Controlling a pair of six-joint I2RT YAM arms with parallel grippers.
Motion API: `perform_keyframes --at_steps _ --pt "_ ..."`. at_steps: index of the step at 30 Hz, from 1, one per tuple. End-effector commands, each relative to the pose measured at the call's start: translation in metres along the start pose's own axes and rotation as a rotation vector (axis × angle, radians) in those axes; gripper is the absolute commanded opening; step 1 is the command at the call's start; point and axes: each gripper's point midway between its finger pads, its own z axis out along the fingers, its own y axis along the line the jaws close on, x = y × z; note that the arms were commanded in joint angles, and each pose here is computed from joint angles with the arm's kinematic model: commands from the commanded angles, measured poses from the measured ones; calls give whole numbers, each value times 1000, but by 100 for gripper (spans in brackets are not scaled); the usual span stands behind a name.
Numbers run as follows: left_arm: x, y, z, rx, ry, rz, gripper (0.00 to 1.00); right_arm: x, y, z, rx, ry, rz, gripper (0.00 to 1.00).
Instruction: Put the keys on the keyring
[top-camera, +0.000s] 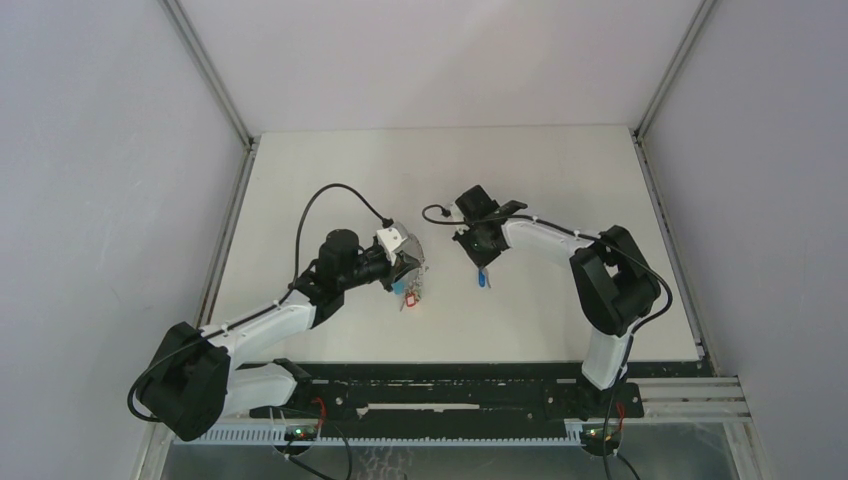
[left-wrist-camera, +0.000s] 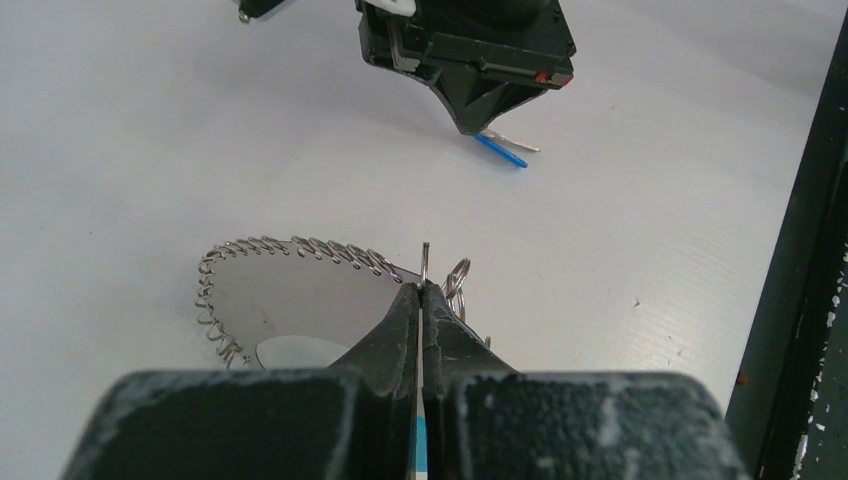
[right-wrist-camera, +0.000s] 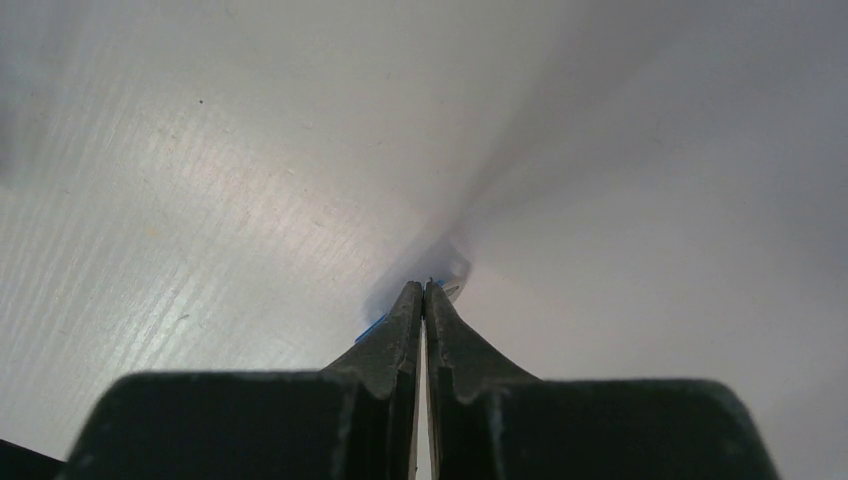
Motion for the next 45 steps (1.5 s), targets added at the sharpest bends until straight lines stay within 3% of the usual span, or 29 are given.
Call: perform_keyframes --at_steps 1,12,21,23,26,29,40,45 --pt "-18 1 -2 -6 -72 25 0 -13 -1 -4 -28 -62 50 1" --pt "-18 2 -1 -8 -71 25 0 -21 -9 4 -43 -93 117 1" --pt "-18 2 -1 -4 -69 23 0 -15 0 -4 -38 -28 134 0" --pt "-18 1 -1 -3 -70 24 0 -23 26 -11 -248 -76 141 0" --pt "-19 1 -1 -2 -74 23 0 -24 5 -7 -266 -100 291 0" --pt "-19 1 -2 -4 -77 26 0 -17 11 -2 -312 -89 300 0" --pt "-18 1 0 2 -72 20 0 -16 -9 11 -132 -68 329 0" --pt "-18 1 0 0 -73 20 0 -10 -15 11 -47 -48 311 10"
